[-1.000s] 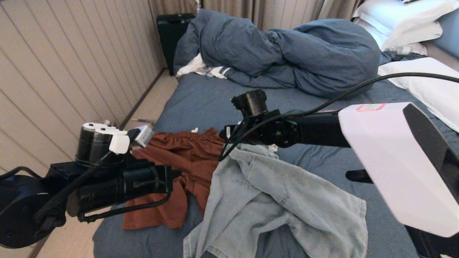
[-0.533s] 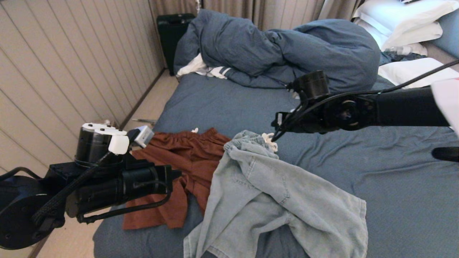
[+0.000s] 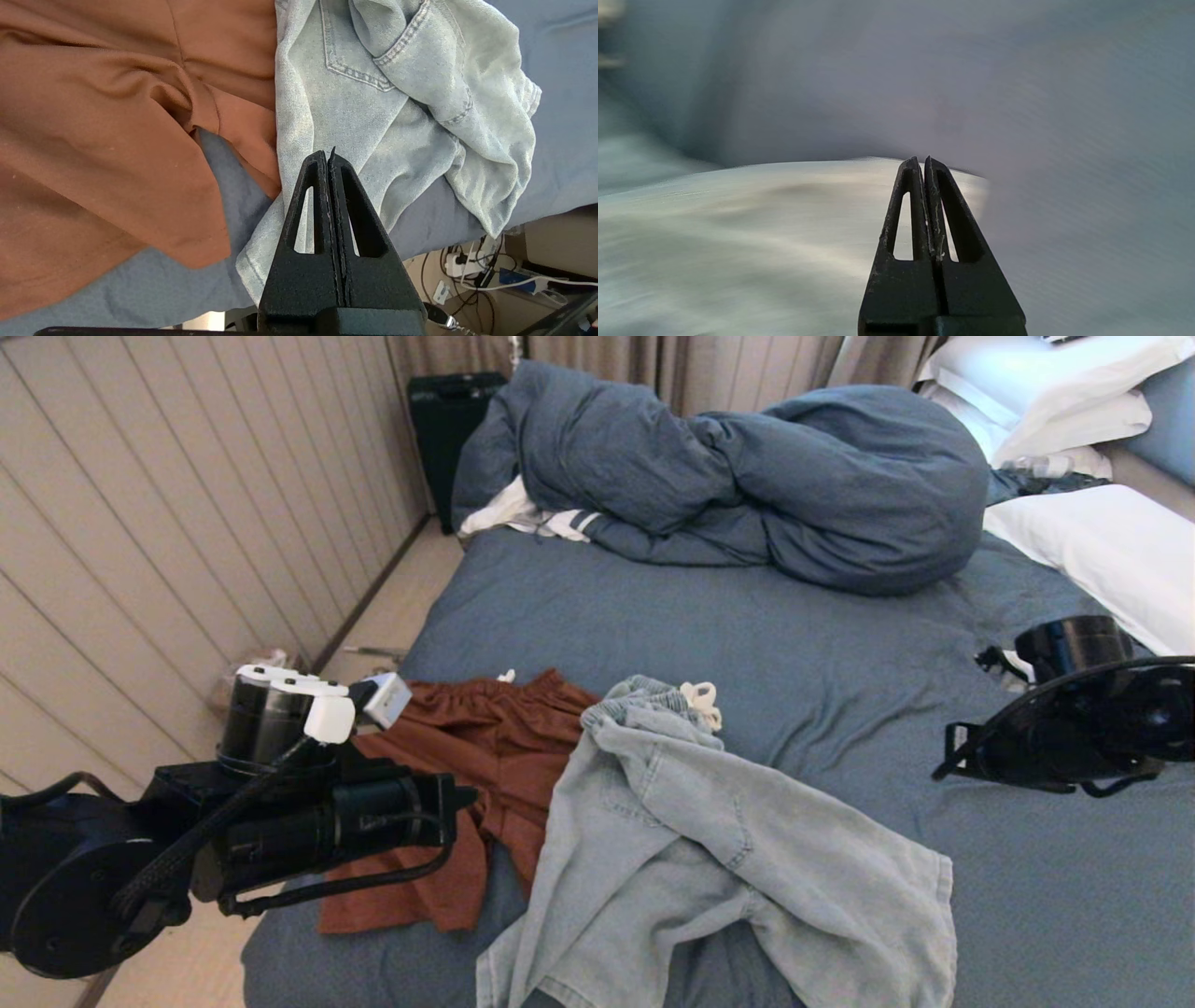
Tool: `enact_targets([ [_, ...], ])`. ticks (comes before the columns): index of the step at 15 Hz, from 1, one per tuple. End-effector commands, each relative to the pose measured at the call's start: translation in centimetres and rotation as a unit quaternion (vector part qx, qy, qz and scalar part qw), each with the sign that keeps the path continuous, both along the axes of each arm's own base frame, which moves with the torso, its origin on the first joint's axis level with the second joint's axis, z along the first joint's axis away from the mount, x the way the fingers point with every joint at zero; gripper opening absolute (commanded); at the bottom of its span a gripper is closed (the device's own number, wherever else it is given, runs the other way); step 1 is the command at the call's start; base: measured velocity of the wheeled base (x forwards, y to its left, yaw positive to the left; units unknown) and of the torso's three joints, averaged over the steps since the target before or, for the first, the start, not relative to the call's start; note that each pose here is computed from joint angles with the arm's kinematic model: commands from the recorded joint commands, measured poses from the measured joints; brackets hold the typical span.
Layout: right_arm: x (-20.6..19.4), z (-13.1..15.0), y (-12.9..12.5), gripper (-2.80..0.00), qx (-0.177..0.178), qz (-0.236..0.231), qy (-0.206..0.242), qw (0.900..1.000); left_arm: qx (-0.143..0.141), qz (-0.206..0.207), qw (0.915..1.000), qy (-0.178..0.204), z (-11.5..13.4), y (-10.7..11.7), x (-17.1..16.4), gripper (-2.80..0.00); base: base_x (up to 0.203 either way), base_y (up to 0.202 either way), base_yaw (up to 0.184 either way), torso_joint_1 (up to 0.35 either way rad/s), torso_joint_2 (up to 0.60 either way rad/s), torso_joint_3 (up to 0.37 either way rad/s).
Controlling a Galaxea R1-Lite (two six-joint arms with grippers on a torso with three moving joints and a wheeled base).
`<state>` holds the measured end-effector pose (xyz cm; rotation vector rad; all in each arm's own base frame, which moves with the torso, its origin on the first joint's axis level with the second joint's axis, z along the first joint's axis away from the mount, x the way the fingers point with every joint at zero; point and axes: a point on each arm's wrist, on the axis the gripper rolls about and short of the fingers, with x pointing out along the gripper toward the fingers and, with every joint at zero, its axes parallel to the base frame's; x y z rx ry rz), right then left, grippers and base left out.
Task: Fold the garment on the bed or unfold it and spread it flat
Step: Fold the blue shorts
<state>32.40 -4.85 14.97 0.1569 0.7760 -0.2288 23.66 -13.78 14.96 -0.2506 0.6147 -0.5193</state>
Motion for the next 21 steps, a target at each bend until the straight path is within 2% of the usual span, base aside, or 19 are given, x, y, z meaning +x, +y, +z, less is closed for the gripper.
enact_targets([
  [1,-0.3,-3.8,-2.6,-2.80,0.009,-0.022,0.057,0.998,0.001,0.002,1.0000,0.005,-0.3,-0.1,0.3,-2.80,0.000,0.000,0.000,0.000,0.00,0.000],
  [2,-0.2,-5.1,-2.9,0.00,0.013,-0.021,0.068,0.997,0.003,0.001,1.0000,0.008,-0.5,-0.2,0.4,-2.80,0.000,0.000,0.000,0.000,0.00,0.000],
  [9,1.3,-13.2,-2.7,0.00,0.006,0.008,0.063,0.998,0.010,0.000,0.9998,0.019,-1.3,-0.5,0.8,-2.80,0.000,0.000,0.000,0.000,0.00,0.000],
  [16,0.6,-14.4,-1.7,0.00,0.002,0.018,0.065,0.998,0.013,0.001,0.9997,0.022,-2.1,-0.8,1.2,-2.80,0.000,0.000,0.000,0.000,0.00,0.000],
  [17,0.8,-14.7,-1.5,-2.80,0.002,0.019,0.063,0.998,0.012,-0.001,0.9997,0.022,-2.1,-0.9,1.2,-2.80,0.000,0.000,0.000,0.000,0.00,0.000],
  [21,0.6,-15.0,-1.3,-2.80,-0.002,0.026,0.066,0.997,0.012,-0.001,0.9997,0.022,-2.0,-1.0,1.1,-2.80,0.000,0.000,0.000,0.000,0.00,0.000],
])
